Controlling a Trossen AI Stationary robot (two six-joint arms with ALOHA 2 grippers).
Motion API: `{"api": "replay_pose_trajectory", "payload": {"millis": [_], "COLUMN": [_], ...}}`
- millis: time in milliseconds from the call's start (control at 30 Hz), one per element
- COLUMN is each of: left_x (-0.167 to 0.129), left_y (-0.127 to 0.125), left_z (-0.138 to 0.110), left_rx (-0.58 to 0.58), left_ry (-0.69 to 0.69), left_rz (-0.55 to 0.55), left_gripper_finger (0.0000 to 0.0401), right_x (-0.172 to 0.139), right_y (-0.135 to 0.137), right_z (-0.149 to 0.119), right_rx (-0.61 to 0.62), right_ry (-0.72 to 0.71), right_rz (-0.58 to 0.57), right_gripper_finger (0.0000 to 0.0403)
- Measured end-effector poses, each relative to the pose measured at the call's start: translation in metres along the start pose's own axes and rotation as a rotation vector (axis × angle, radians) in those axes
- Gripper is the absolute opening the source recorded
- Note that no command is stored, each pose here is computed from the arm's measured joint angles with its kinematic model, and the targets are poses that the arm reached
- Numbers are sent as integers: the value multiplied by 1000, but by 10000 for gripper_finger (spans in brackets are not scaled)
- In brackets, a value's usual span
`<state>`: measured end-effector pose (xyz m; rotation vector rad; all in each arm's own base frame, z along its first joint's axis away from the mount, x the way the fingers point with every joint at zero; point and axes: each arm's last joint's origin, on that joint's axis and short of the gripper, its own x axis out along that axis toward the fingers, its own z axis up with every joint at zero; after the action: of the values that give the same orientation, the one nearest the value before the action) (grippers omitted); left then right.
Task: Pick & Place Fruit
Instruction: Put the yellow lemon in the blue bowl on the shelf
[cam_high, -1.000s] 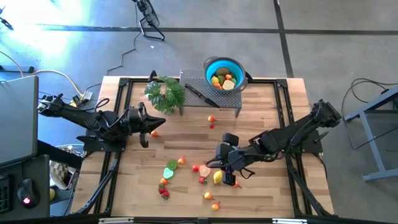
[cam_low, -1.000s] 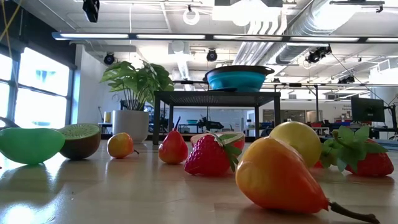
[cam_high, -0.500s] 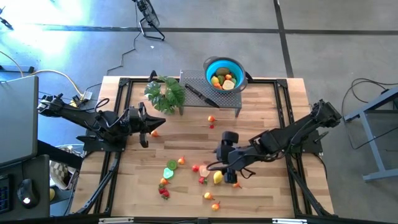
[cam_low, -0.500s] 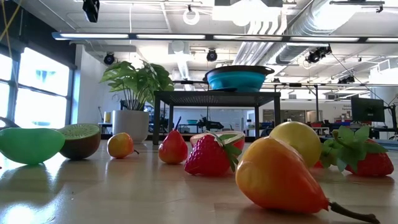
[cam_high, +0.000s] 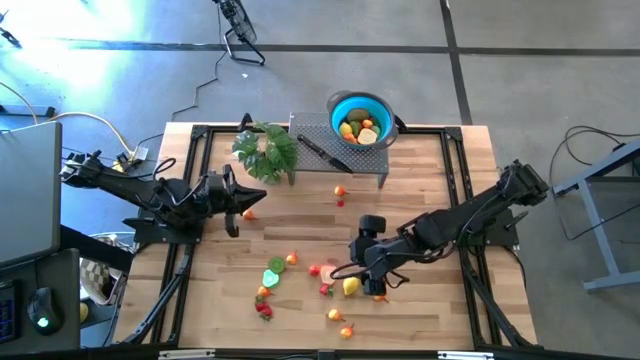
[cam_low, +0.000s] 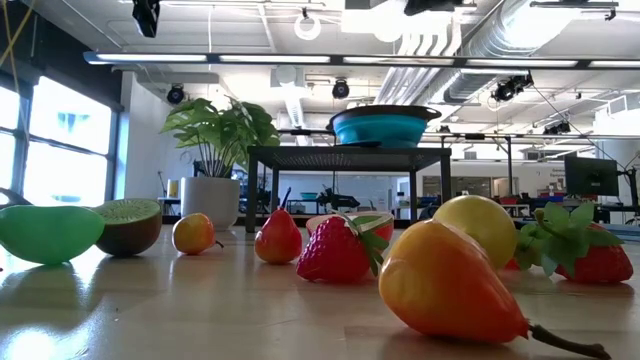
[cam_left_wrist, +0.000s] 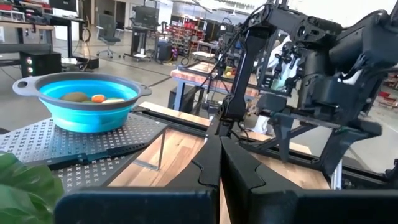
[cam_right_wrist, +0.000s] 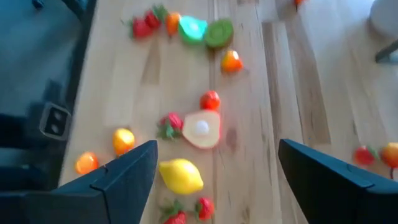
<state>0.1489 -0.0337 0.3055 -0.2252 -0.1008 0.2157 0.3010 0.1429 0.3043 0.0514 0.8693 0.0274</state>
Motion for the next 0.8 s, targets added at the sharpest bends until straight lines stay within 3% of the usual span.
{"api": "replay_pose_trajectory", "payload": {"millis": [467, 800], "left_x": [0, 0], "left_y": [0, 0], "left_z": [-2, -2], "left_rx": [13, -9], "left_ry": [20, 21], "left_rz": [4, 3], "left_gripper_finger": [0, 0], "right_x": [37, 53], "right_y": [1, 1], "right_z": [-30, -48], "right_rx": [-79, -49], "right_ry": [-21, -24], "right_rz": [130, 230], "right_gripper_finger": [322, 321]}}
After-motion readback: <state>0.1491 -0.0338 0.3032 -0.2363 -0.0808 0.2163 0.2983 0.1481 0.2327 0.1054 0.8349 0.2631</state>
